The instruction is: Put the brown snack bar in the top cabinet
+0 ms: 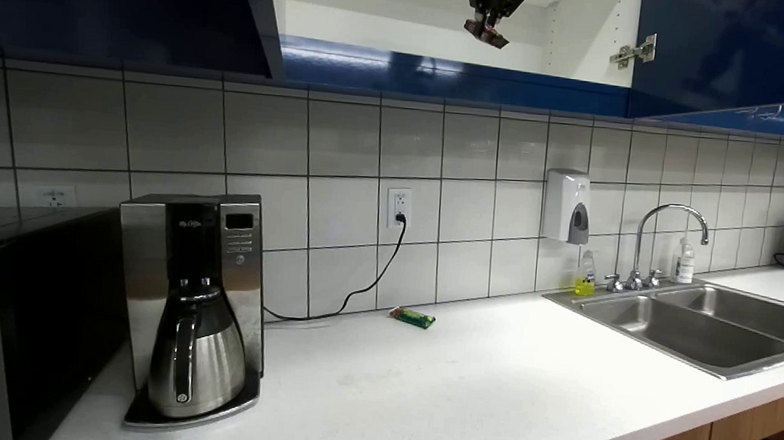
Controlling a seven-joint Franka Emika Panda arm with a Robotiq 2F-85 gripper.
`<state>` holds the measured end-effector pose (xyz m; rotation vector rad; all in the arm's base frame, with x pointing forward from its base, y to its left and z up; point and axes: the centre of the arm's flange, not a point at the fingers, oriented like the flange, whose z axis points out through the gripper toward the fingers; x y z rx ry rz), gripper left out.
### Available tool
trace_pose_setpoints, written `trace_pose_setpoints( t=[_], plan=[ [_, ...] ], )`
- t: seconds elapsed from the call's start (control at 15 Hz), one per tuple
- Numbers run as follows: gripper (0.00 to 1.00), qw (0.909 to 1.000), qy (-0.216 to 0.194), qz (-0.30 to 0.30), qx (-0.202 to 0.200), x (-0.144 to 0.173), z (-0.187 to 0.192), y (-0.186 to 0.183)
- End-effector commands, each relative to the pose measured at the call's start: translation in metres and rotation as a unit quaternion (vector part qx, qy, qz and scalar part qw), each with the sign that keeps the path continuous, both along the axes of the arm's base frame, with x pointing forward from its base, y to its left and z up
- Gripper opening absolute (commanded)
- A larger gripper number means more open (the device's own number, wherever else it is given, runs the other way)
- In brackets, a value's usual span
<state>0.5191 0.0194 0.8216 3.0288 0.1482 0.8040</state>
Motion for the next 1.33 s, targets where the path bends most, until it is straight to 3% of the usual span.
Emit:
trace_pose_setpoints(
  t=[0.0,0.47,1.27],
  plan=[
    [0.05,0.9998,0.007,-0.016,-0.001,0.036,0.022,0.002],
    [0.05,0.9996,0.012,-0.025,-0.002,0.074,0.009,0.007],
    [0.05,0.9987,0.020,-0.046,0.005,0.106,-0.005,0.007]
  ],
)
